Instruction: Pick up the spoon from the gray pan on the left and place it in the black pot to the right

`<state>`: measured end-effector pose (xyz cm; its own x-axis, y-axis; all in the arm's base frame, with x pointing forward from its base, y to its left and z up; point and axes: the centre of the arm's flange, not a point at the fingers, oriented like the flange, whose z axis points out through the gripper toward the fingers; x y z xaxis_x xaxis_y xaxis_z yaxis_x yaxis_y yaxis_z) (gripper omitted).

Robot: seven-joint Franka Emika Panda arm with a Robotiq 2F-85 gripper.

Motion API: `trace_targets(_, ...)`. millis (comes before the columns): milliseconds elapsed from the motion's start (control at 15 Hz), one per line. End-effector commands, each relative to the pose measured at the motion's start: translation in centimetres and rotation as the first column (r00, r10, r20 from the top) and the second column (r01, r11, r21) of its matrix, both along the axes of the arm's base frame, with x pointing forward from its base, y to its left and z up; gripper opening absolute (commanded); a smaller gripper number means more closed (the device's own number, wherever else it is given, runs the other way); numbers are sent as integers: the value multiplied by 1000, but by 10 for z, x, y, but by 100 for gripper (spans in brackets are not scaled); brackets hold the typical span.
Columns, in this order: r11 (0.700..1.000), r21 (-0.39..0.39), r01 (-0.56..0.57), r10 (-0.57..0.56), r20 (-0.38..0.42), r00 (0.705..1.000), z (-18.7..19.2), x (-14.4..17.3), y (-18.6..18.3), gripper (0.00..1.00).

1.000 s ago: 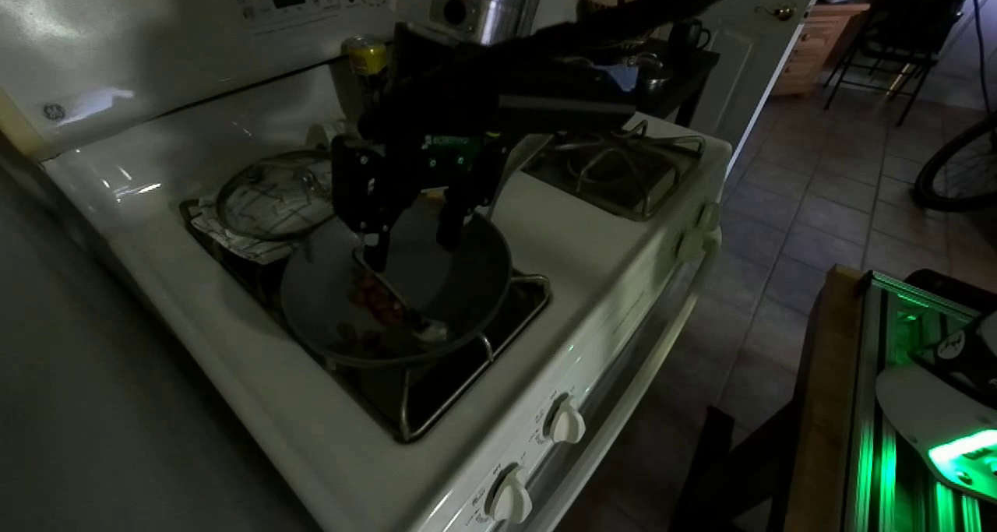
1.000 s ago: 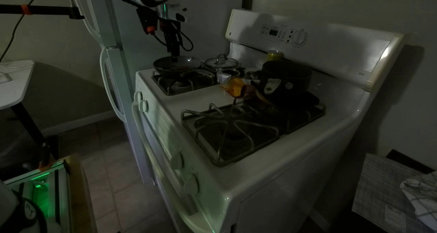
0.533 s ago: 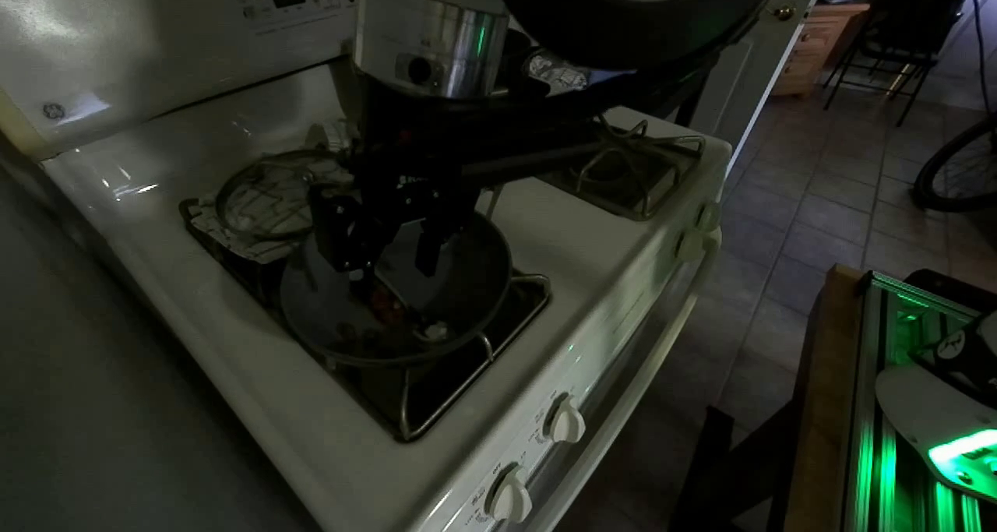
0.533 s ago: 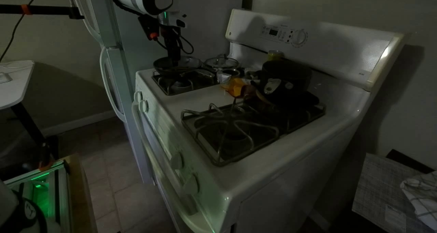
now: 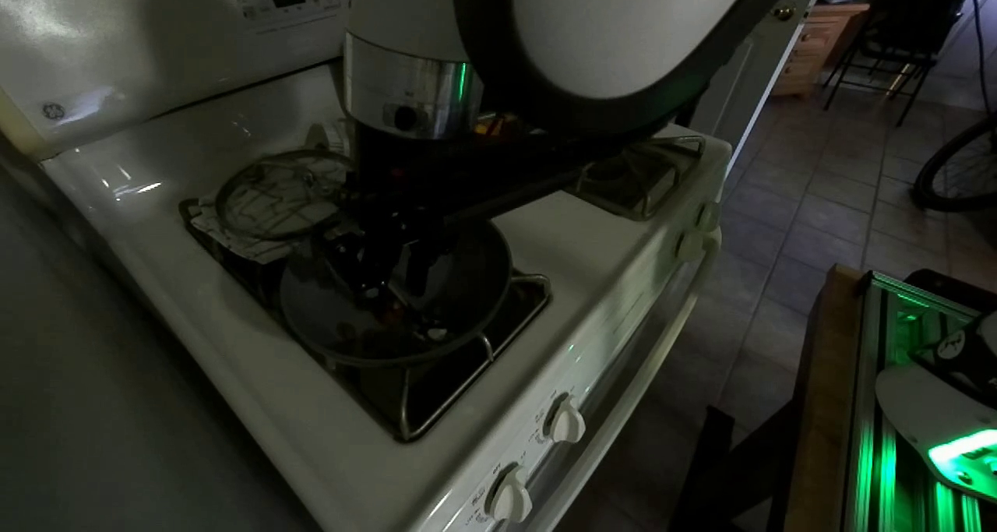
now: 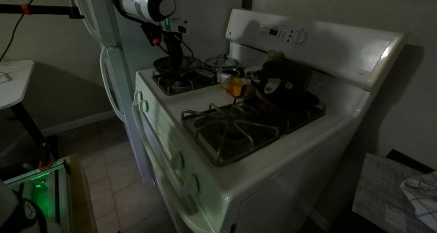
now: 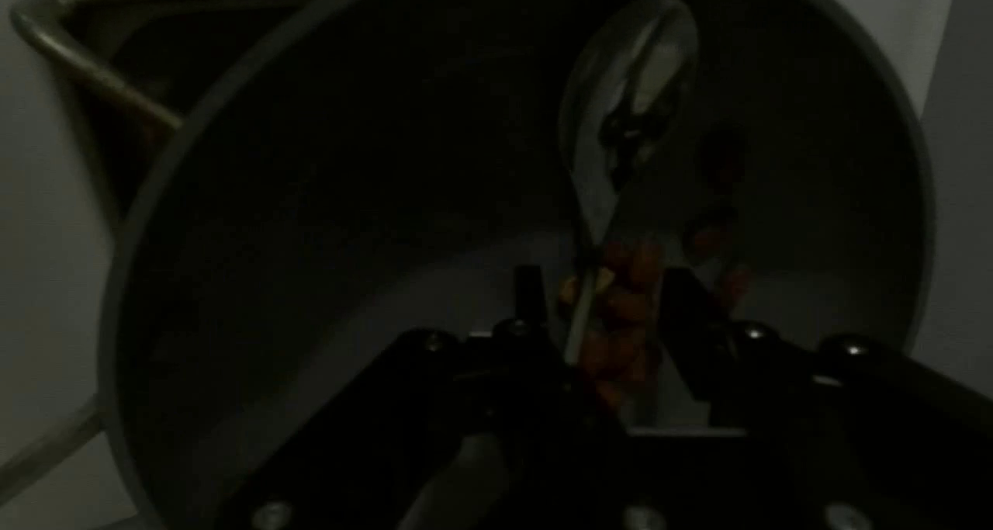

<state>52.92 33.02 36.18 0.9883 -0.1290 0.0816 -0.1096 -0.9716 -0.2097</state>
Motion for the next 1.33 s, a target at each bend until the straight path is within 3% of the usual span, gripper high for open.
trace_targets(0,999,-27,25,-25,4,1000,-9,-1,14,41)
trace_targets(333,999,-49,14,-14,8,1000,-11,-3,16,27)
trace_targets(467,998,-55,15,-14,9,1000,-12,-3,17,19)
trace_targets(600,997,-72,14,-14,9,1000,-13,-4,17,3)
trace_targets(867,994,-109,0,2,12,1000,-6,-6,15,3)
trace_targets(1267,996,-84,20,-16,47,999,37,-15,-2,3)
